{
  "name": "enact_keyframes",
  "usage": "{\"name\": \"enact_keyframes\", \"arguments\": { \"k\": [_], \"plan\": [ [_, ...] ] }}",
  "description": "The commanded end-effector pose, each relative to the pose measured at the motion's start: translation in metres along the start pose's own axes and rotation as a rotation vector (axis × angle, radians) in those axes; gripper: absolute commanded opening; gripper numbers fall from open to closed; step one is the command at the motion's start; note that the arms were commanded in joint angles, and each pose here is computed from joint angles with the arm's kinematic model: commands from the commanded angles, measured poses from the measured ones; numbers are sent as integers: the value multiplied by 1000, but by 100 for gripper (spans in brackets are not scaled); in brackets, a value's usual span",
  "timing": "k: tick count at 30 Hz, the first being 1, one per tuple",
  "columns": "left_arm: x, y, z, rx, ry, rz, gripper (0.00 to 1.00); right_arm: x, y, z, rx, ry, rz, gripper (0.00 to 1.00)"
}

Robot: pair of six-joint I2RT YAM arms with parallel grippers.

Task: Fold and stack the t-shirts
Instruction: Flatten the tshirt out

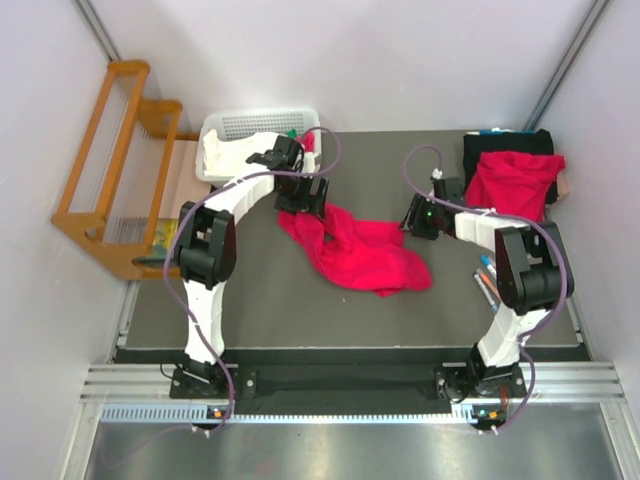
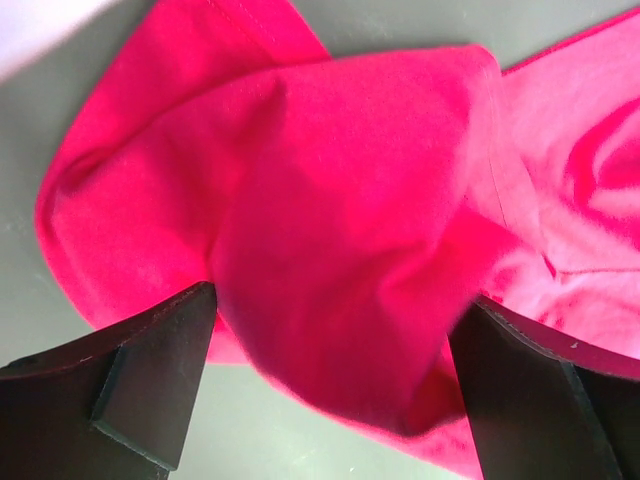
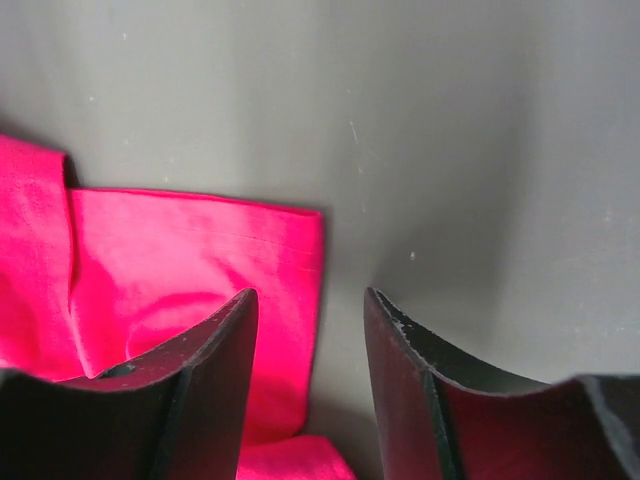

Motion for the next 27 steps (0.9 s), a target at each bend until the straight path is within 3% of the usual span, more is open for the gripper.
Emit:
{"name": "enact_keyframes", "arguments": {
  "k": [1,8,21,27],
  "plan": [
    [-37,-15,-7,68,-28,-107,99,4,-16,16,2,-84,-38,45],
    [-51,-13,-10,88,-38,-120,99,13,-14,15,15,-94,-16,43],
    [-37,-22,-2,92,-68,-138,99,20,-7,13,28,-106,11,3],
    [-24,-40,1,86,-55,-145,99,16,-3,17,21,-118,15,0]
  ]
}}
Point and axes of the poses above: each gripper's point midway between its finger pads, its own x axis out along the fingers, its own z axis along the line the jaws close on, y = z × x, the point moved 9 cm from there along -x, back along the fingers, and after that the axes turned 14 degrees about x, right-handed, at the moved point
